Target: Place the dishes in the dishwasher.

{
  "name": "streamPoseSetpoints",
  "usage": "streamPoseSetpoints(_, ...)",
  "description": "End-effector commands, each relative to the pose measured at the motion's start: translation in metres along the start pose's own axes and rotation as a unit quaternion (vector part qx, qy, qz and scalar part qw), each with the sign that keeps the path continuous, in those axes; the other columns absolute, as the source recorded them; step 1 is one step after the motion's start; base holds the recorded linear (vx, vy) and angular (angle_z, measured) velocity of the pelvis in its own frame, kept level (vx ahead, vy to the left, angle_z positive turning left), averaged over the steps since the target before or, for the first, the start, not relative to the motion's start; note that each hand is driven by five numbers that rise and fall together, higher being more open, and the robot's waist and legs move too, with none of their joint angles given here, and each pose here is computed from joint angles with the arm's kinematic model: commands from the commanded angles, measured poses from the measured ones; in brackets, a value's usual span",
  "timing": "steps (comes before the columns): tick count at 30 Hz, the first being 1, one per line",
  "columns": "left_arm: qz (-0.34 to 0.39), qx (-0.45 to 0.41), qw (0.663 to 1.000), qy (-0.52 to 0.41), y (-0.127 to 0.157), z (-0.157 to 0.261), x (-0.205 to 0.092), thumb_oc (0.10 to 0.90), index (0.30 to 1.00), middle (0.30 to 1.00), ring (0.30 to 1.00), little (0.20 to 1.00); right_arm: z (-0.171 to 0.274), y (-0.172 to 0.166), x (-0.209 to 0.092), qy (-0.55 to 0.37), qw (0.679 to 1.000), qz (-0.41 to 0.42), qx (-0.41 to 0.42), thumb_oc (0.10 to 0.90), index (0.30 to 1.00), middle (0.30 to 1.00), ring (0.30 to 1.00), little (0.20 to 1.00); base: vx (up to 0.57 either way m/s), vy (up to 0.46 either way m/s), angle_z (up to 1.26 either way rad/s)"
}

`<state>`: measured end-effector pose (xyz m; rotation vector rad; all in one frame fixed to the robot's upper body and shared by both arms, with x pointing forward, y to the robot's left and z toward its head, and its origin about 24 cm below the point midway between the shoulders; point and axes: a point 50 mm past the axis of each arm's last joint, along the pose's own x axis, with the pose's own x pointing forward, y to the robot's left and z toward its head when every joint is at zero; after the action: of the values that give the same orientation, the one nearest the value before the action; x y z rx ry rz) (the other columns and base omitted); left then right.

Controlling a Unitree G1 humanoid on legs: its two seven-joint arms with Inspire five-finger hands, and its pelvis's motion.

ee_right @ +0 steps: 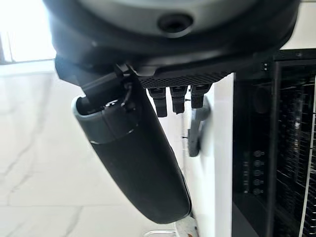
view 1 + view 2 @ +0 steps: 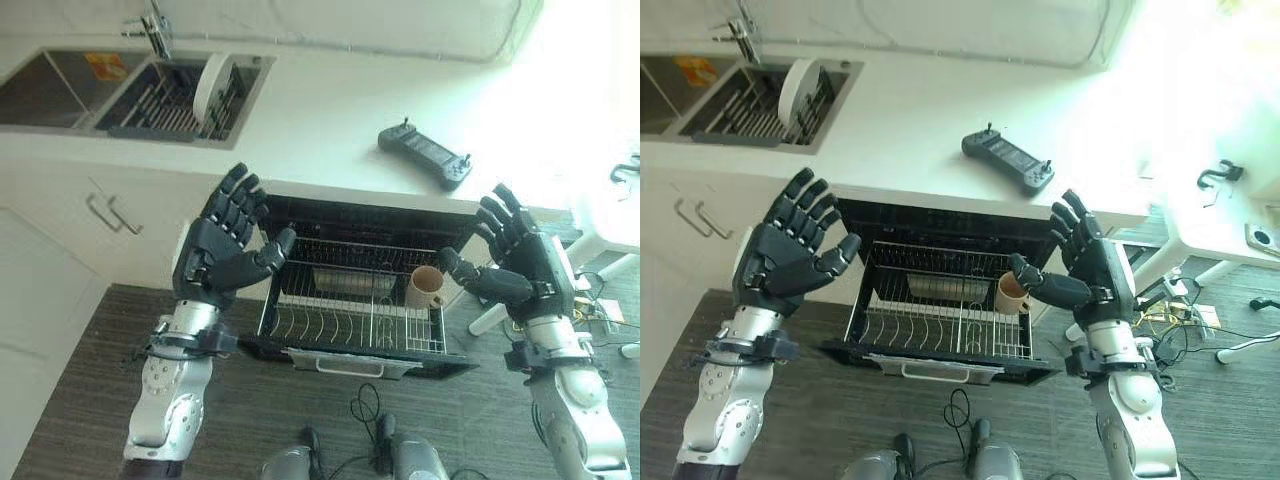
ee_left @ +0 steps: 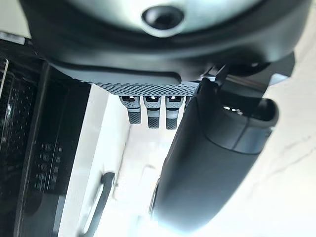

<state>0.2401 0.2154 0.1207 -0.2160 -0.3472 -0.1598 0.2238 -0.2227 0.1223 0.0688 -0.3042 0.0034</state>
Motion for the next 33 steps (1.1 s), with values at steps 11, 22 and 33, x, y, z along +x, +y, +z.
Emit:
streamPoseSetpoints(11,-0.085,0.002,0.994,-0.072,-0.022,0.026,0.007,0.8,0.9,0.9,0.9,0.9,0.06,-0.021,0.01,-0.151,0.986,-0.029,-0.057,0.8,0.9,0.9,0.9,0.9,0.08,-0.082,0.12)
streamPoseSetpoints(22,-0.027,-0.019,0.995,-0.099,-0.005,0.028,-0.006,0.8,0.9,0.9,0.9,0.9,0.083,-0.028,0.024,-0.176,0.98,-0.005,-0.096,0.8,0.9,0.9,0.9,0.9,0.08,0.471,-0.43)
streamPoseSetpoints(33,-0.06,-0.02,0.995,-0.082,-0.005,0.031,0.006,0.8,0.9,0.9,0.9,0.9,0.075,-0.023,0.015,-0.193,0.978,-0.045,-0.069,0.8,0.9,0.9,0.9,0.9,0.07,0.649,0.06)
